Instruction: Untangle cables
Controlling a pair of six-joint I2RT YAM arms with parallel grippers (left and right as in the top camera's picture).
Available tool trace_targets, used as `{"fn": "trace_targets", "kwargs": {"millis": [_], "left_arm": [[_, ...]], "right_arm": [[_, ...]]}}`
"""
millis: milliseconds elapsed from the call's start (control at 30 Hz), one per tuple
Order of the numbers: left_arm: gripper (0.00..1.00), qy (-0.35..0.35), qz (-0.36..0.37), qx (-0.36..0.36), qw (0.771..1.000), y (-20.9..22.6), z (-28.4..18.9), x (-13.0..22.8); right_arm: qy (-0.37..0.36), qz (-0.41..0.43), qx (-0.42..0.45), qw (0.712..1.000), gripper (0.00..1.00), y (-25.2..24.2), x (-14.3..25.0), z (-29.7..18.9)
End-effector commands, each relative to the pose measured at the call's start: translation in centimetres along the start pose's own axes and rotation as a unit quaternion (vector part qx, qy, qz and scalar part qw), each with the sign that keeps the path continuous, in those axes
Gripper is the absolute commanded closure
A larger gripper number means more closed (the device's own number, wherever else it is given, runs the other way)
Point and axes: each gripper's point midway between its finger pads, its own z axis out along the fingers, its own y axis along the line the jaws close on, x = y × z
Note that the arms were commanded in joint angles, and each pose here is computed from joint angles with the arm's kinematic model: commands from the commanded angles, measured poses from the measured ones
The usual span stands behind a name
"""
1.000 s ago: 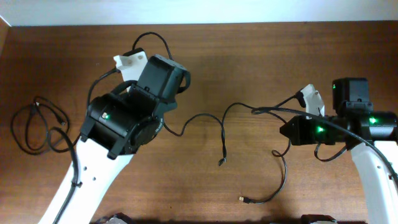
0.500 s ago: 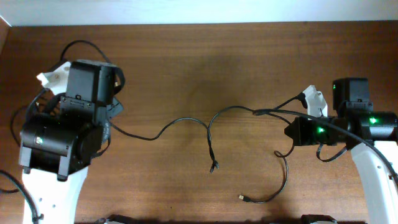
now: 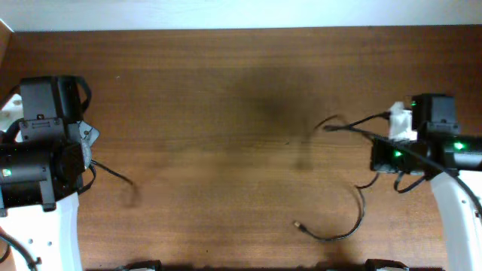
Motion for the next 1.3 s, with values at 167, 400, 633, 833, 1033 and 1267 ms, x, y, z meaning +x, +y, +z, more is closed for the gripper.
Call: {"fn": "trace_targets", "kwargs": {"millis": [167, 400, 633, 833, 1033, 1267], "left_arm": [[1.00, -0.010, -0.002, 0.003, 1.000, 0.4, -0.6, -0.5], [1.00, -0.008, 0.000, 0.000, 1.000, 0.3, -0.3, -0.4], [1.00, -0.006, 0.001, -0.002, 1.000, -1.0, 0.9, -0.7], [1.00, -0.043, -0.023, 0.022, 0.999, -5.9, 4.3, -3.4], [1.00, -0.132, -0.062, 0.005, 0.989, -11.3, 10.3, -7.4], [1.00, -0.310, -0.109, 0.026, 0.944, -14.5, 11.4, -16.3]], "right_arm": [[-0.012, 0.123, 0.010, 0.992, 0.96, -5.2, 0.0, -1.0], [-0.011, 0.120, 0.010, 0.993, 0.96, -5.2, 0.1, -1.0], [-0.011, 0.120, 0.010, 0.993, 0.96, -5.2, 0.1, -1.0], [-0.013, 0.120, 0.010, 0.993, 0.96, -5.3, 0.0, -1.0], [-0.012, 0.120, 0.010, 0.993, 0.96, -5.2, 0.0, -1.0], [-0.011, 0.120, 0.010, 0.993, 0.96, -5.2, 0.1, -1.0]]}}
